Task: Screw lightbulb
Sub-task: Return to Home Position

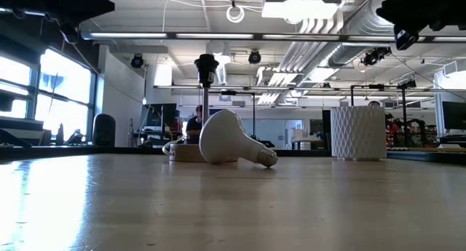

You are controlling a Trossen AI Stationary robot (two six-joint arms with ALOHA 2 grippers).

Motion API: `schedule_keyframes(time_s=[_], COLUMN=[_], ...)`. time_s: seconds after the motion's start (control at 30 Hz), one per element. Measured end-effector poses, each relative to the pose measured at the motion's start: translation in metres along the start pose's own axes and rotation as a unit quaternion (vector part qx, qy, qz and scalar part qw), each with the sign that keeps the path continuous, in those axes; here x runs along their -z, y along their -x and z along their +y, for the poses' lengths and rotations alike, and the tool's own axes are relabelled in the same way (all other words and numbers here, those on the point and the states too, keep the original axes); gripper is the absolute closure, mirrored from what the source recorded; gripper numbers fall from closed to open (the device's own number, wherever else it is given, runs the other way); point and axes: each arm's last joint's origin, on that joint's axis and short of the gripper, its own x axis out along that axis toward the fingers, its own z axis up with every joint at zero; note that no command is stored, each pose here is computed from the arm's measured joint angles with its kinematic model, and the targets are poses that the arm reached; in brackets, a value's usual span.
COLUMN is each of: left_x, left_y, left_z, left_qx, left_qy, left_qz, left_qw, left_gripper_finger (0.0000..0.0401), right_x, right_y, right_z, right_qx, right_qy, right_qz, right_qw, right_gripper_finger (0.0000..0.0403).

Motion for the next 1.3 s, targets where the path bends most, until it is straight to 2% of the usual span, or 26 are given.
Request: schedule_keyframes(time_s=[0.1,0.17,0.43,0.63,0.73,0.87,0.97,1.1,1.23,1.3], left_x=[0.017,0.028,0.062,0.07,0.07,0.072,0.075,0.082,0.085,0.086], left_y=[-0.004,-0.007,-0.019,-0.023,-0.024,-0.024,-0.024,-0.024,-0.024,-0.024], left_z=[0.005,0.007,0.022,0.03,0.031,0.032,0.033,0.033,0.035,0.036], left_qx=[0.014,0.029,0.055,0.094,0.099,0.095,0.093,0.099,0.076,0.057], left_qy=[0.01,0.013,0.018,0.025,0.018,-0.012,-0.044,-0.084,-0.085,-0.075], left_qz=[-0.027,-0.037,-0.012,-0.021,-0.017,-0.008,0.006,0.035,0.05,0.059], left_qw=[0.999,0.999,0.998,0.995,0.995,0.995,0.995,0.991,0.992,0.994], left_gripper_finger=[0.0401,0.0401,0.0401,0.0401,0.0401,0.0401,0.0401,0.0401,0.0401,0.0401], right_x=[0.007,0.011,0.031,0.053,0.061,0.061,0.059,0.065,0.072,0.074], right_y=[0.003,0.004,0.0,-0.01,-0.012,-0.013,-0.013,-0.014,-0.016,-0.017], right_z=[0.0,-0.001,-0.004,-0.008,-0.01,-0.011,-0.012,-0.015,-0.018,-0.019], right_qx=[-0.042,-0.069,-0.119,-0.153,-0.149,-0.136,-0.109,-0.071,-0.021,-0.015], right_qy=[-0.008,-0.016,-0.05,-0.068,-0.068,-0.035,-0.01,-0.001,-0.025,-0.023], right_qz=[-0.007,-0.011,-0.016,-0.036,-0.036,-0.042,-0.055,-0.031,0.007,0.016], right_qw=[0.999,0.997,0.992,0.985,0.986,0.989,0.992,0.997,0.999,1.0], right_gripper_finger=[0.0377,0.0396,0.0399,0.0401,0.0402,0.0402,0.0402,0.0402,0.0402,0.0402])
